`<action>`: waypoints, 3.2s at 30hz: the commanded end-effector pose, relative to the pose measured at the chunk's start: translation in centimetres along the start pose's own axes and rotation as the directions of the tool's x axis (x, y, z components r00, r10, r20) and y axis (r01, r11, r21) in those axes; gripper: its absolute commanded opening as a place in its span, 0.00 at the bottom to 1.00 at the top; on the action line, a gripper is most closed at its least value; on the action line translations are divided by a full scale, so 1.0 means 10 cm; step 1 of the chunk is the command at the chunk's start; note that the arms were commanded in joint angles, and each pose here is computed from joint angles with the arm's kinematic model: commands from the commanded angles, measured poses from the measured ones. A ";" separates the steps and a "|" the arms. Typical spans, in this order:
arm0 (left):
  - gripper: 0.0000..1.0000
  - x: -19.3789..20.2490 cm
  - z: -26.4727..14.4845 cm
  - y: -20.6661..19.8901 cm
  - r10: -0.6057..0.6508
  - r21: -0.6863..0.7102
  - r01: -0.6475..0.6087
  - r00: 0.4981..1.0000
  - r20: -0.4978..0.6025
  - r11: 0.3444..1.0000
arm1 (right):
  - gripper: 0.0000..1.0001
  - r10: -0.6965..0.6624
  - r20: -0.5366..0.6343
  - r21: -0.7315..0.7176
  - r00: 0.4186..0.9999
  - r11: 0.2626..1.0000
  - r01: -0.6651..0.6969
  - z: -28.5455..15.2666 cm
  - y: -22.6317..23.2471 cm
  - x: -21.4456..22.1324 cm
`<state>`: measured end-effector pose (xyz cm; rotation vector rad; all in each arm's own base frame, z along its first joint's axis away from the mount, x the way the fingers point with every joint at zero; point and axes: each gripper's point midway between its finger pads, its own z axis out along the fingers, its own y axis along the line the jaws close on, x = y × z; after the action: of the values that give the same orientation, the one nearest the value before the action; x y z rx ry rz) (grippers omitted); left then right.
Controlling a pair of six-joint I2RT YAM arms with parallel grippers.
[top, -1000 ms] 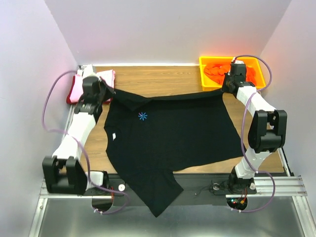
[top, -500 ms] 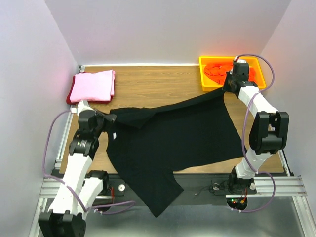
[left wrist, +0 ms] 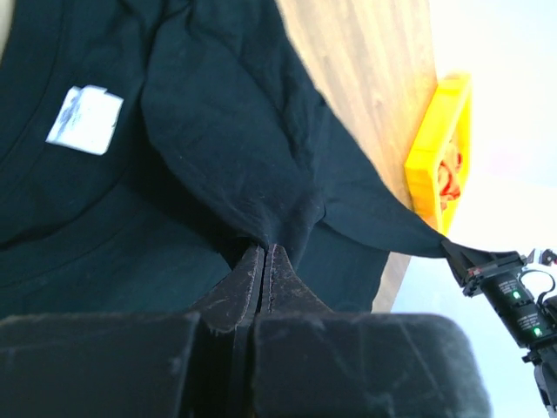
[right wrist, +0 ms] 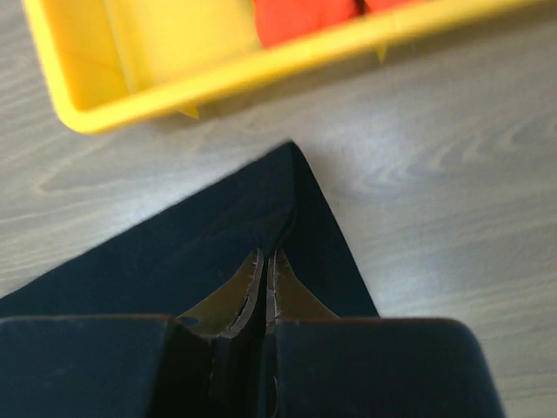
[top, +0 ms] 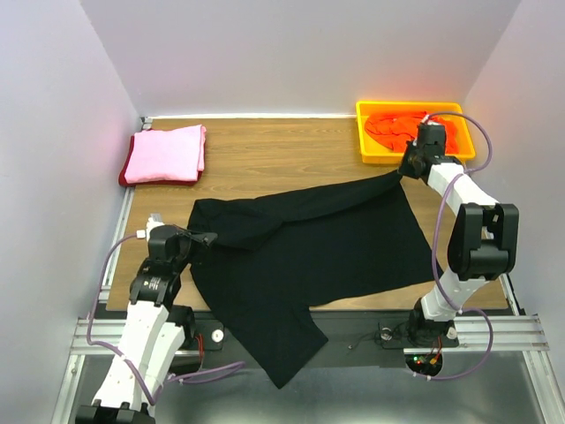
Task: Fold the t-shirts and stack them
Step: Fold the tshirt
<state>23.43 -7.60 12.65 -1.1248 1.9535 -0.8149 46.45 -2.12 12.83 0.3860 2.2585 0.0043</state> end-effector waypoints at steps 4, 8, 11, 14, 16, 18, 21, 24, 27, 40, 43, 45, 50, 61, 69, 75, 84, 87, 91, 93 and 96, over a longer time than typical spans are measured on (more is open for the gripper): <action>0.00 0.07 0.01 0.17 -0.059 -0.027 0.059 0.998 -0.004 0.998 | 0.02 0.151 -0.020 0.051 0.988 0.987 -0.150 -0.02 -0.21 0.16; 0.13 0.09 -0.01 0.24 -0.089 -0.029 0.089 0.996 0.002 0.996 | 0.09 0.202 -0.079 0.084 0.976 0.977 -0.196 0.07 -0.33 0.39; 0.44 0.09 -0.04 0.23 -0.075 -0.022 0.075 0.997 0.006 0.997 | 0.18 0.237 -0.100 0.117 0.966 0.967 -0.225 0.07 -0.39 0.49; 0.61 0.00 -0.11 0.14 -0.019 -0.010 0.020 0.999 0.035 1.000 | 0.41 0.259 -0.112 0.150 0.959 0.959 -0.241 0.03 -0.43 0.53; 0.69 -0.11 -0.20 -0.01 0.025 0.004 -0.025 0.997 0.072 1.000 | 0.52 0.264 -0.105 0.165 0.959 0.955 -0.245 -0.04 -0.44 0.48; 0.70 -0.25 -0.29 -0.12 0.094 -0.003 -0.094 0.988 0.126 0.996 | 0.62 0.268 -0.081 0.143 0.960 0.956 -0.255 -0.13 -0.40 0.35; 0.70 -0.46 -0.31 -0.18 0.183 -0.045 -0.178 0.961 0.206 0.983 | 0.64 0.287 -0.048 0.120 0.957 0.952 -0.280 -0.23 -0.36 0.23; 0.72 -0.56 -0.22 -0.31 0.260 -0.054 -0.254 0.940 0.222 0.966 | 0.63 0.288 -0.045 0.048 0.957 0.957 -0.286 -0.29 -0.23 0.11; 0.73 -0.68 0.01 -0.30 0.361 -0.119 -0.342 0.906 0.220 0.932 | 0.57 0.263 -0.108 -0.049 0.959 0.962 -0.269 -0.20 -0.03 0.13; 0.63 -1.09 1.13 -0.39 0.581 -0.253 -0.537 0.799 0.156 0.805 | 0.40 0.219 -0.239 -0.247 0.946 0.928 -0.277 0.18 0.35 0.32; 0.60 -1.08 1.36 -0.40 0.591 -0.237 -0.554 0.797 0.127 0.798 | 0.40 0.222 -0.241 -0.245 0.945 0.928 -0.280 0.23 0.35 0.32; 0.60 -1.09 1.45 -0.39 0.595 -0.235 -0.560 0.796 0.113 0.794 | 0.40 0.226 -0.250 -0.251 0.942 0.924 -0.288 0.25 0.37 0.34; 0.56 -1.04 1.65 -0.26 0.580 -0.262 -0.549 0.813 0.054 0.794 | 0.40 0.269 -0.254 -0.246 0.929 0.911 -0.331 0.32 0.40 0.31; 0.57 -0.99 1.42 -0.04 0.532 -0.325 -0.488 0.845 0.059 0.810 | 0.38 0.343 -0.308 -0.287 0.887 0.856 -0.431 0.33 0.60 0.40; 0.56 -1.05 1.42 0.00 0.563 -0.350 -0.507 0.823 0.073 0.787 | 0.37 0.318 -0.292 -0.299 0.902 0.866 -0.402 0.38 0.60 0.38; 0.45 -1.02 1.58 0.05 0.552 -0.355 -0.504 0.832 0.044 0.787 | 0.37 0.308 -0.305 -0.279 0.901 0.876 -0.394 0.53 0.57 0.49; 0.00 -1.11 1.62 0.34 0.563 -0.448 -0.489 0.825 0.040 0.749 | 0.26 0.392 -0.277 -0.076 0.877 0.901 -0.427 0.76 0.02 0.76; 0.00 -1.15 1.69 0.36 0.562 -0.455 -0.494 0.827 0.019 0.741 | 0.26 0.489 -0.267 0.021 0.830 0.864 -0.502 0.74 -0.29 0.87; 0.00 -1.27 1.86 0.14 0.581 -0.442 -0.515 0.813 0.019 0.735 | 0.26 0.582 -0.219 0.133 0.783 0.813 -0.568 0.67 -0.61 0.99; 0.00 -1.30 1.94 0.06 0.589 -0.430 -0.528 0.808 0.009 0.732 | 0.26 0.614 -0.185 0.175 0.767 0.789 -0.589 0.63 -0.77 1.00; 0.00 -1.29 2.10 -0.09 0.602 -0.386 -0.560 0.798 -0.015 0.733 | 0.26 0.615 -0.164 0.169 0.772 0.788 -0.592 0.62 -0.83 0.90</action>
<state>43.45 -0.14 3.68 -0.7090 2.2646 -0.0354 45.12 -4.63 2.72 1.0994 2.2508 0.4866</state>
